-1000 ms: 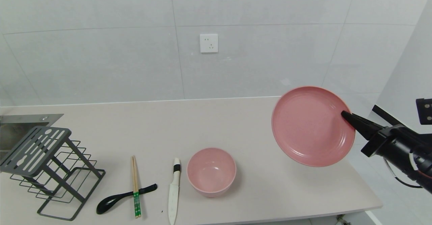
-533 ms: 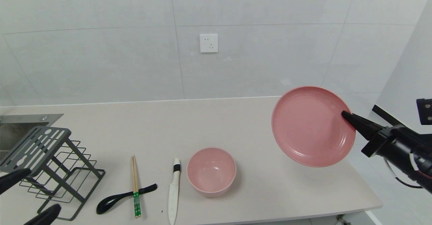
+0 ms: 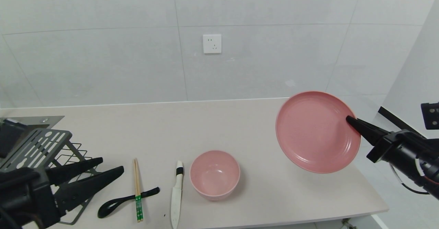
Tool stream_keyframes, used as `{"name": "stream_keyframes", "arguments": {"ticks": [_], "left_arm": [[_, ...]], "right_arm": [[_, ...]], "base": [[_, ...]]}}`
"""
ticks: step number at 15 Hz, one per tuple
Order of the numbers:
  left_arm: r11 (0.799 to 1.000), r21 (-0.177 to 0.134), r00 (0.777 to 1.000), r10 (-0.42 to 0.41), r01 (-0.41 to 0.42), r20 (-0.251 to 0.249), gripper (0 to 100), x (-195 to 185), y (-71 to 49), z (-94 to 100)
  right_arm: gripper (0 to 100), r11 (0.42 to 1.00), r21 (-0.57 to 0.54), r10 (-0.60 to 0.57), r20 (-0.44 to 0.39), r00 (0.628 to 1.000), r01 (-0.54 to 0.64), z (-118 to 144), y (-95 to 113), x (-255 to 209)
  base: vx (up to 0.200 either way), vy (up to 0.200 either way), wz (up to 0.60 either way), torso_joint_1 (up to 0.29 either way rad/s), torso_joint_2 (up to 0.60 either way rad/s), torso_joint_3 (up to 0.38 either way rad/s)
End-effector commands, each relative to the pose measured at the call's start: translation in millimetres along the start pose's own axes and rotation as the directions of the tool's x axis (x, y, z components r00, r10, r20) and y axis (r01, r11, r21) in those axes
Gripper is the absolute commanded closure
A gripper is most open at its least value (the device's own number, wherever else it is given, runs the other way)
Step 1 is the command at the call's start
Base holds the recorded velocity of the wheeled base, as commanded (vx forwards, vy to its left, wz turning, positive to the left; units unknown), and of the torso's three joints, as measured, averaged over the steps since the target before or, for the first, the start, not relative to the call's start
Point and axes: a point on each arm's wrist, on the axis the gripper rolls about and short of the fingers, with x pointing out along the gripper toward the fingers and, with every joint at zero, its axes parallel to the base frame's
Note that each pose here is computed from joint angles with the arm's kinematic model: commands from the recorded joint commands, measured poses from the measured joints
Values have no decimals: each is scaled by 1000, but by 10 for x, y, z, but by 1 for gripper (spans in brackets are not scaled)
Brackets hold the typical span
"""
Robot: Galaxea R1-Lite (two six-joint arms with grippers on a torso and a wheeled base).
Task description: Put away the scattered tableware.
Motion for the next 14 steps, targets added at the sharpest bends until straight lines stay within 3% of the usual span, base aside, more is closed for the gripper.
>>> {"name": "stream_keyframes", "arguments": {"ticks": [1, 5, 7, 10, 14], "left_arm": [[998, -61, 990, 25, -33, -136, 0, 347, 143, -24], [993, -84, 974, 58, -78, -218, 0, 764, 313, -46], [988, -49, 968, 134, -147, -213, 0, 1041, 384, -113], [990, 2, 961, 140, -144, -239, 0, 1382, 320, -301], [991, 13, 943, 131, -133, -307, 0, 1613, 321, -497]], "right_arm": [[100, 1000, 1, 0, -5, 1000, 0, -11, -2, 1], [100, 1000, 0, -1, -10, 1000, 1, -20, -4, 2], [100, 1000, 0, -1, -11, 1000, 1, -23, -5, 4], [100, 1000, 0, -1, -16, 1000, 1, -32, -6, 10], [100, 1000, 3, -3, -27, 1000, 3, -56, -15, 24]], "base": [[0, 0, 0, 0, 0, 0], [0, 0, 0, 0, 0, 0], [0, 0, 0, 0, 0, 0], [0, 0, 0, 0, 0, 0], [0, 0, 0, 0, 0, 0]]}}
